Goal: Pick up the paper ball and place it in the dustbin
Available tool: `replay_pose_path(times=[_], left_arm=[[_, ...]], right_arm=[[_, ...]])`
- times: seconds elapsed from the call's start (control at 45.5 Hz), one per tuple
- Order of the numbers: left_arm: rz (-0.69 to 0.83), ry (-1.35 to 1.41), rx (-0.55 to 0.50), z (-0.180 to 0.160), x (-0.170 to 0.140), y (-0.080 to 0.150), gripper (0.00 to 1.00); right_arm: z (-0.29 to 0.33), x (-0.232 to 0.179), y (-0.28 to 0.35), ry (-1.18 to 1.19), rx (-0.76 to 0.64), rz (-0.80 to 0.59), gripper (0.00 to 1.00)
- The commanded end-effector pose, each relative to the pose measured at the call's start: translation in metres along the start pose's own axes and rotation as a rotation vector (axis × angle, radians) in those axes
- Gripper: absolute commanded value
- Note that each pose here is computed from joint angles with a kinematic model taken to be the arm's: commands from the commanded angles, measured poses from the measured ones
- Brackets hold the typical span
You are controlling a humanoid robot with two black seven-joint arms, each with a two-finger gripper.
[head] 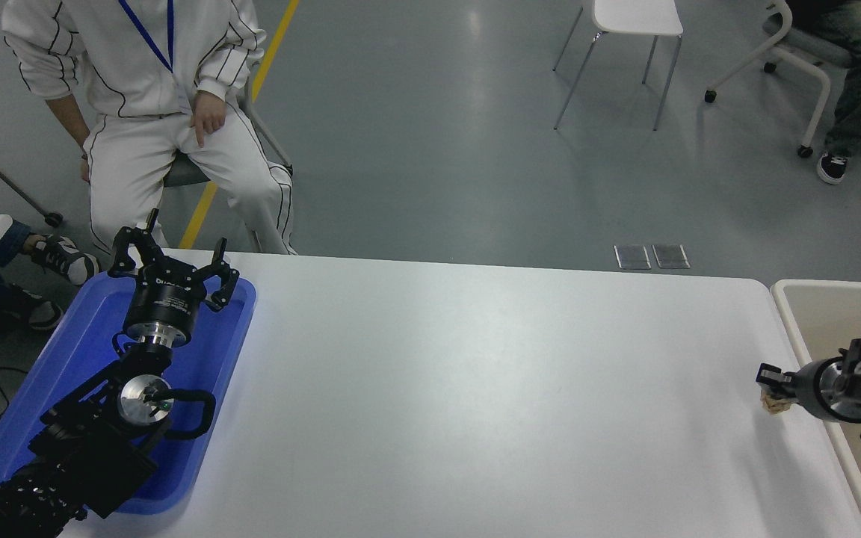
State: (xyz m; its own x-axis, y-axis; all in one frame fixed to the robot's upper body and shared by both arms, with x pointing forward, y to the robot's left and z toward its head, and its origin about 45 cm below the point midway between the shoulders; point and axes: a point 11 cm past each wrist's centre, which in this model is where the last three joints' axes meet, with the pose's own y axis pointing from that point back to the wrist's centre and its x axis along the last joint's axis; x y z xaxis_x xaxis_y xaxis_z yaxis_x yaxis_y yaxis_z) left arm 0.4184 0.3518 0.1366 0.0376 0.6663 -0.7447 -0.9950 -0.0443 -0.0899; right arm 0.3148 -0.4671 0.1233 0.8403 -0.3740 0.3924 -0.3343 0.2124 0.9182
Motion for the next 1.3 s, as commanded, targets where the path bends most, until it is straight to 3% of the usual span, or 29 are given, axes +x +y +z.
replay_pose_path(times=[0.0, 0.396, 0.813, 1.275], left_arm=[[0.000, 0.000, 0.000, 0.000, 0.000, 0.000, 1.00], [0.000, 0.000, 0.000, 0.000, 0.000, 0.000, 1.00], [0.000, 0.000, 0.000, 0.000, 0.000, 0.000, 1.00], [0.000, 0.000, 0.000, 0.000, 0.000, 0.000, 1.00]], right_arm=[[-0.014, 0.008, 0.060, 0.056, 0.049, -0.145, 0.00], [-0.043, 0.040, 0.168, 0.199, 0.075, -0.206, 0.00], [-0.060, 0.073, 0.289, 0.280, 0.116, -0.165, 0.00], [-0.066, 0.079, 0.299, 0.301, 0.104, -0.133, 0.00]])
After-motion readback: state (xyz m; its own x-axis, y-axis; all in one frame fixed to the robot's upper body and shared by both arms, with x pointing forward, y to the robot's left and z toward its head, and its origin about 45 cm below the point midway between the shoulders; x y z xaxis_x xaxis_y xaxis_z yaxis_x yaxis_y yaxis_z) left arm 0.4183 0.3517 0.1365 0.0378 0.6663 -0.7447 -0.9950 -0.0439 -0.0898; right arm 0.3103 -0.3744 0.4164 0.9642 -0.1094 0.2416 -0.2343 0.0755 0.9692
